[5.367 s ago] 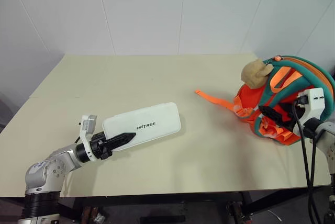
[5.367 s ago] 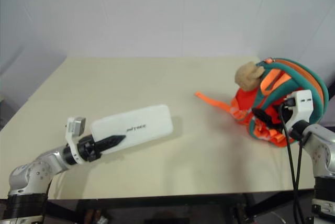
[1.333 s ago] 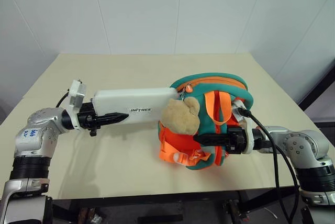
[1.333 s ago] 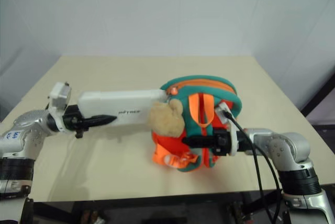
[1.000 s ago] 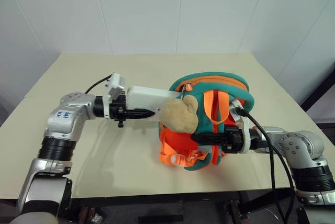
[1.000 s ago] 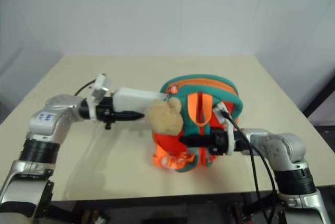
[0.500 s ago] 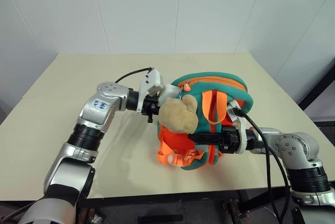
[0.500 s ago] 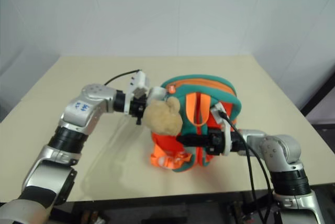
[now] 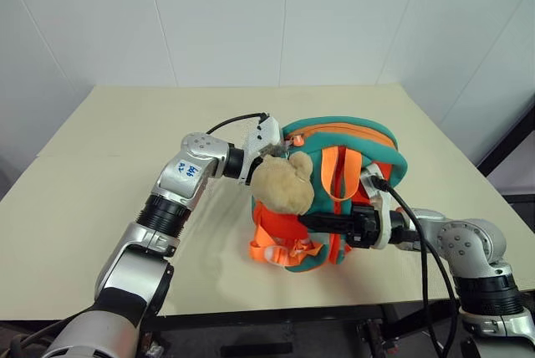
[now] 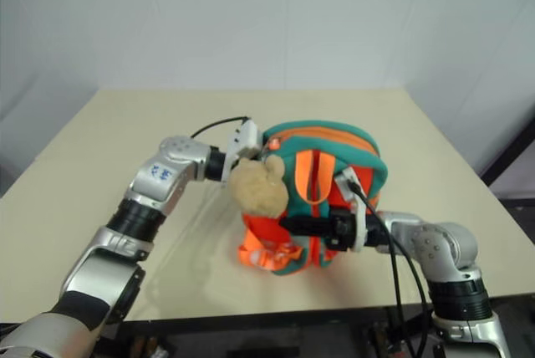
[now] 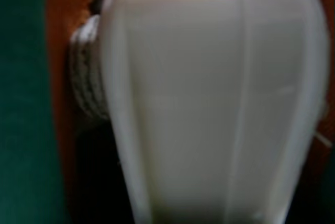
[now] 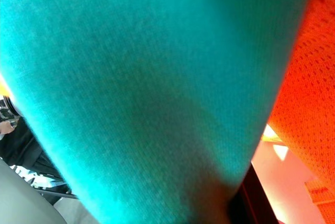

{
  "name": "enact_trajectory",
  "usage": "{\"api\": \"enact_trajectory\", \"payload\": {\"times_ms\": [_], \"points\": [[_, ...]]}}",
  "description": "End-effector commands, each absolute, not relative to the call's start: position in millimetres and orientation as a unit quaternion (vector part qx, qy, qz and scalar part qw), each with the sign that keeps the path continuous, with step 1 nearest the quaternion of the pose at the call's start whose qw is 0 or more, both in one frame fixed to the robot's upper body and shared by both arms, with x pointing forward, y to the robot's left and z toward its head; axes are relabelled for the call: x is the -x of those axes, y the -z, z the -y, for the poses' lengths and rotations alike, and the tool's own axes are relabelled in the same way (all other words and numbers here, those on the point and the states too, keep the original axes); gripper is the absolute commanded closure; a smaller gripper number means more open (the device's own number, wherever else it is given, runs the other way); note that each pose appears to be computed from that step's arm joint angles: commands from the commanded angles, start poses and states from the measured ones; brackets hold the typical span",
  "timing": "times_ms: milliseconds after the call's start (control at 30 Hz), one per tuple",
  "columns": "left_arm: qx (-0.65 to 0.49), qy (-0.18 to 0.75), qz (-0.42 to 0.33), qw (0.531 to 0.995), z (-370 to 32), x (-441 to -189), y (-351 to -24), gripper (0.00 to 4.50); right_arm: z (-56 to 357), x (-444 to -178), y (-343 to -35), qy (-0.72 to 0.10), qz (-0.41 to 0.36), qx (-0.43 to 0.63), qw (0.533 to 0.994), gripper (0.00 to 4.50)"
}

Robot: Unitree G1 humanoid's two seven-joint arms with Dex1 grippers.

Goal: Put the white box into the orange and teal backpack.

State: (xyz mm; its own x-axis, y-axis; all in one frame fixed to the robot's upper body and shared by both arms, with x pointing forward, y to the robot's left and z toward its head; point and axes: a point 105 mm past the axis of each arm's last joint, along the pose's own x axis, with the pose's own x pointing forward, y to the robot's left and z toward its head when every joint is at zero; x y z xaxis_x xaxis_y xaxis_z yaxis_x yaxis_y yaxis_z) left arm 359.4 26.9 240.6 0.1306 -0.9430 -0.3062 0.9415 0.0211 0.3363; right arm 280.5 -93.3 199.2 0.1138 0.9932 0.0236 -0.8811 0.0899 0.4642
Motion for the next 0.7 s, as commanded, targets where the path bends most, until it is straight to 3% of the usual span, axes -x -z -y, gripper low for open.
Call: {"api": "enact_trajectory", "payload": {"times_ms": [33, 233, 400, 700], "points": [[-0.236, 0.682, 0.037, 0.692, -23.1, -347.9, -259.9, 1.84, 89.7, -274.8, -205.6, -0.659, -0.134, -0.183, 0.717, 4.44], [-0.216, 0.7, 0.037, 0.68, -44.7, -335.8, -272.9, 0.08, 88.9, -275.3, -204.5, -0.659, -0.134, -0.184, 0.717, 4.44], [-0.224, 0.708, 0.021, 0.669, -71.1, -327.8, -274.8, 0.04, 88.5, -276.7, -203.6, -0.659, -0.134, -0.185, 0.717, 4.44], [-0.158, 0.703, -0.057, 0.691, -128.0, -319.3, -284.4, 0.04, 85.1, -279.6, -203.3, -0.659, -0.133, -0.186, 0.716, 4.44]]}}
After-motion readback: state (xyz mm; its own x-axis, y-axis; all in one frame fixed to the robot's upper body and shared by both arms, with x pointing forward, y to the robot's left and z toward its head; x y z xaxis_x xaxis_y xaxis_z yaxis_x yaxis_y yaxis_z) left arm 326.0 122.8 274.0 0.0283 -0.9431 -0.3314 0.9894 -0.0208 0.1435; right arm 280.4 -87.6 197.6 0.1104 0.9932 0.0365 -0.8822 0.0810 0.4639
